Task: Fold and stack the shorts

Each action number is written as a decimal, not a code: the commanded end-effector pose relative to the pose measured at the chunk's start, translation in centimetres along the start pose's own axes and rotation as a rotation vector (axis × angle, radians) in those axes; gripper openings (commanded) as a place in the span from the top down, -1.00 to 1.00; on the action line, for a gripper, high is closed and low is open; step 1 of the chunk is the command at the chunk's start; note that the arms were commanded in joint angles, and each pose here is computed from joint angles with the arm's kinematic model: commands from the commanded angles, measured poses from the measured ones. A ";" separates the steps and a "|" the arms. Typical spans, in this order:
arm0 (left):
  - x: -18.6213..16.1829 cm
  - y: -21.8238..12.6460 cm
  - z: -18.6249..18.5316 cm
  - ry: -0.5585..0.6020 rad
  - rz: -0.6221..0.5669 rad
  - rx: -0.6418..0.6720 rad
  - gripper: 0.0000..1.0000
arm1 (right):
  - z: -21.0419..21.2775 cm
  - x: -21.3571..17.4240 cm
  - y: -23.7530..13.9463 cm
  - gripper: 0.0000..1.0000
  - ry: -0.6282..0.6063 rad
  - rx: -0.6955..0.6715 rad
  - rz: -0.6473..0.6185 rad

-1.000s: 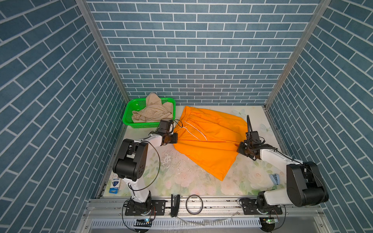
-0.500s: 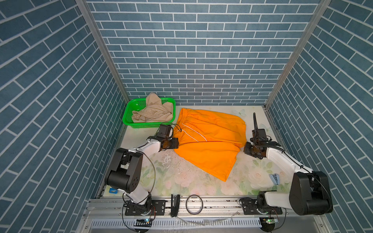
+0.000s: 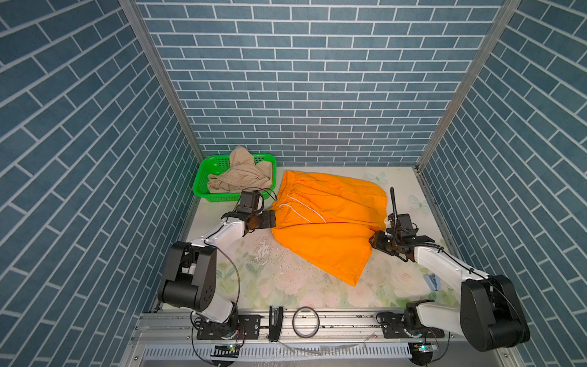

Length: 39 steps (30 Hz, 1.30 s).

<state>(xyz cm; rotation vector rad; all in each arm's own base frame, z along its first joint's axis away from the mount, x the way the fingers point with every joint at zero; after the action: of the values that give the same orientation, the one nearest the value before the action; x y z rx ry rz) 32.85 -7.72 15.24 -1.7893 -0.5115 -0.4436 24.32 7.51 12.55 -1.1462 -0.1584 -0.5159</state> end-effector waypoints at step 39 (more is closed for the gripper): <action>-4.8 0.7 0.1 -0.079 0.125 0.024 -0.57 | -0.5 1.1 -2.2 0.14 -0.095 -0.354 0.218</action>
<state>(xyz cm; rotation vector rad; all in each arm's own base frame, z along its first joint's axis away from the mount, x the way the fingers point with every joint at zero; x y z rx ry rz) 29.65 -8.90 11.52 -1.8553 -0.4438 -0.2954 24.87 6.64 14.19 -1.4558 -0.0507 -0.3351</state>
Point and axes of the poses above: each gripper's point midway between its finger pads, its own y axis out along the fingers, its own z axis along the line the jaws close on, x = y × z, the point moved 9 cm from there along -y, back along the fingers
